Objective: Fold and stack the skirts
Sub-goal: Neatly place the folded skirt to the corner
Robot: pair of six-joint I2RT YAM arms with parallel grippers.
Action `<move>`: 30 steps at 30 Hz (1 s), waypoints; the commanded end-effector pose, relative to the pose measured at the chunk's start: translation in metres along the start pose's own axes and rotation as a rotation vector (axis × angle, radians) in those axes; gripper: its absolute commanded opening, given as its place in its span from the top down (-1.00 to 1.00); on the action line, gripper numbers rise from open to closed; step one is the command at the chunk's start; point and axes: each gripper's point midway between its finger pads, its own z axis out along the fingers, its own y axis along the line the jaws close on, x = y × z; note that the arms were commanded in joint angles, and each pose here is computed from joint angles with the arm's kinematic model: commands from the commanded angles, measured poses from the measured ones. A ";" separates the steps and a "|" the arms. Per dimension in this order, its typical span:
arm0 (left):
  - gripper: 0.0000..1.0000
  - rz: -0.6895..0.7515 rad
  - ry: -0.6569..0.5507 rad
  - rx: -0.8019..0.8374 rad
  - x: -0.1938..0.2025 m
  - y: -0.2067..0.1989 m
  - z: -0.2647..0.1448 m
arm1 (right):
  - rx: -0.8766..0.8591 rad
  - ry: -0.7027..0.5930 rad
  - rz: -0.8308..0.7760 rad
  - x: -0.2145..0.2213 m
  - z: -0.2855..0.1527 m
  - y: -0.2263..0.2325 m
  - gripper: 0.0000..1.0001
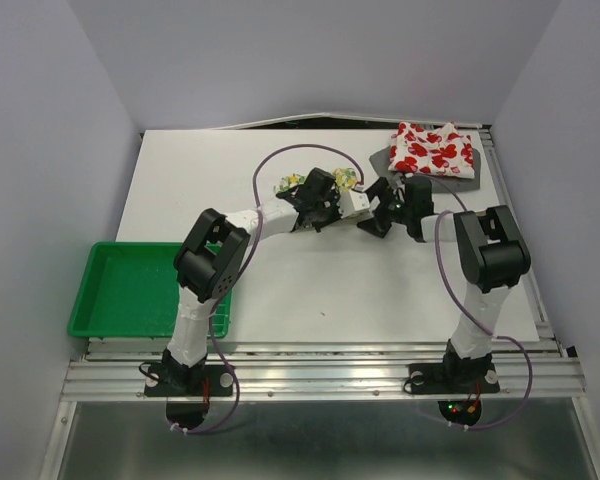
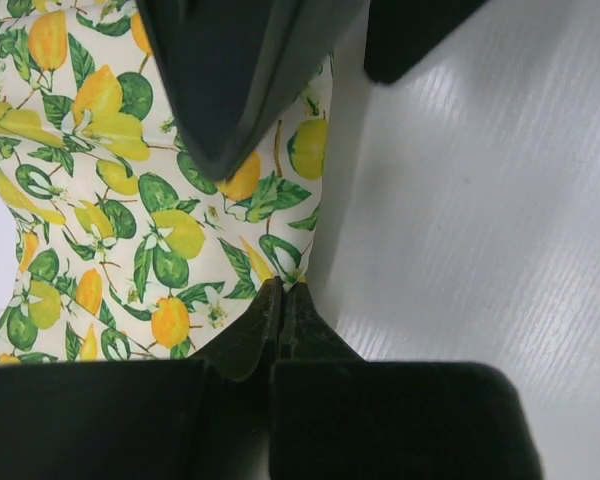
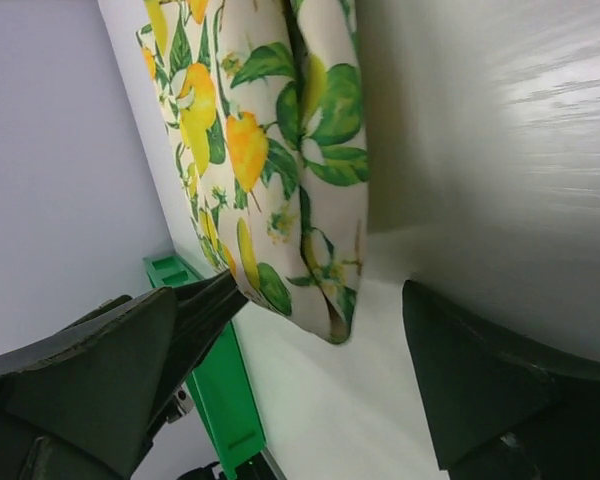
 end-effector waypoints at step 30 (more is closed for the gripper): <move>-0.35 -0.128 -0.169 0.001 -0.049 0.014 -0.076 | 0.097 -0.184 -0.500 -0.054 0.058 0.035 0.99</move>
